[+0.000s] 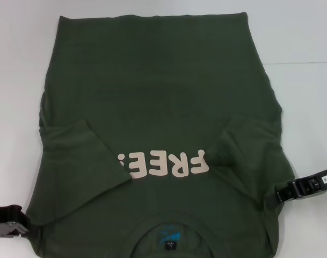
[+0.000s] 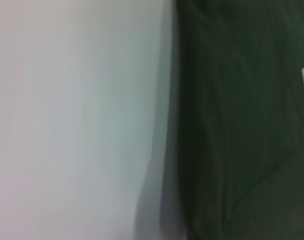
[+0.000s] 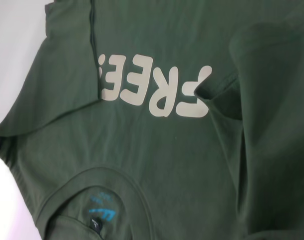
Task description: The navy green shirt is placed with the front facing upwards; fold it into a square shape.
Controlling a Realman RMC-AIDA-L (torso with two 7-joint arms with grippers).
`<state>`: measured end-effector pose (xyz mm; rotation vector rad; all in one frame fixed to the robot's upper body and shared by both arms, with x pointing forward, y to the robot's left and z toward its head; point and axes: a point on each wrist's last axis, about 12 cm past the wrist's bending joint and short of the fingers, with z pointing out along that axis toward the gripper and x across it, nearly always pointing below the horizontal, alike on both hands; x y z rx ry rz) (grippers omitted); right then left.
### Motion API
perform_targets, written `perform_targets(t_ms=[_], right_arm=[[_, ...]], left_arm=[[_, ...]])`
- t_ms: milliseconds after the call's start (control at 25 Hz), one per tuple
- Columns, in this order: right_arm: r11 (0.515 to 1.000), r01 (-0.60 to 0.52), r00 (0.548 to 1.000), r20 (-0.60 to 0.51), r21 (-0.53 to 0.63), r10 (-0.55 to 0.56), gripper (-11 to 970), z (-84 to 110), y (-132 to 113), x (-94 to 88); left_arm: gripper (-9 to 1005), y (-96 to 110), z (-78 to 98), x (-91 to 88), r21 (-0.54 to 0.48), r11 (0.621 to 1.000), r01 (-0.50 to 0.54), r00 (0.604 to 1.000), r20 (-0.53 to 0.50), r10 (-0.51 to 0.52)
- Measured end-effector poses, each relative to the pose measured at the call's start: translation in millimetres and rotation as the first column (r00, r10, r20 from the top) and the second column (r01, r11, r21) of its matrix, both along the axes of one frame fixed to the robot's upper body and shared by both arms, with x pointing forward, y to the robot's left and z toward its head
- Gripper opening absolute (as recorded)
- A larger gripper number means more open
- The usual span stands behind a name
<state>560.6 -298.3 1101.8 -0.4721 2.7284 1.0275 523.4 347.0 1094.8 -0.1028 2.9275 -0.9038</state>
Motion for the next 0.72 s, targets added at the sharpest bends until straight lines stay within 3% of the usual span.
perform_targets(t_ms=[200, 400, 560, 720], right_arm=[[0.996, -0.026, 0.998, 0.059, 0.081, 0.021, 39, -5.2, -5.5, -12.8], [0.985, -0.049, 0.974, 0.225, 0.163, 0.012, 38, -21.9, -19.7, -37.8], [0.966, -0.040, 0.917, 0.393, 0.255, -0.066, 37, -31.8, -36.3, -62.6], [0.949, -0.042, 0.846, 0.516, 0.314, -0.133, 38, -41.3, -45.2, -84.1]], left_arm=[[20, 2.2, -4.2, -4.3, -0.003, 0.994, 0.112, 0.987, 0.114, -0.111], [21, 12.5, -14.8, -17.7, -0.062, 0.980, 0.191, 0.928, 0.338, -0.159], [21, 21.4, -24.4, -33.0, -0.033, 0.958, 0.285, 0.817, 0.532, -0.224], [22, 20.1, -34.4, -42.0, 0.029, 0.931, 0.363, 0.708, 0.641, -0.296]])
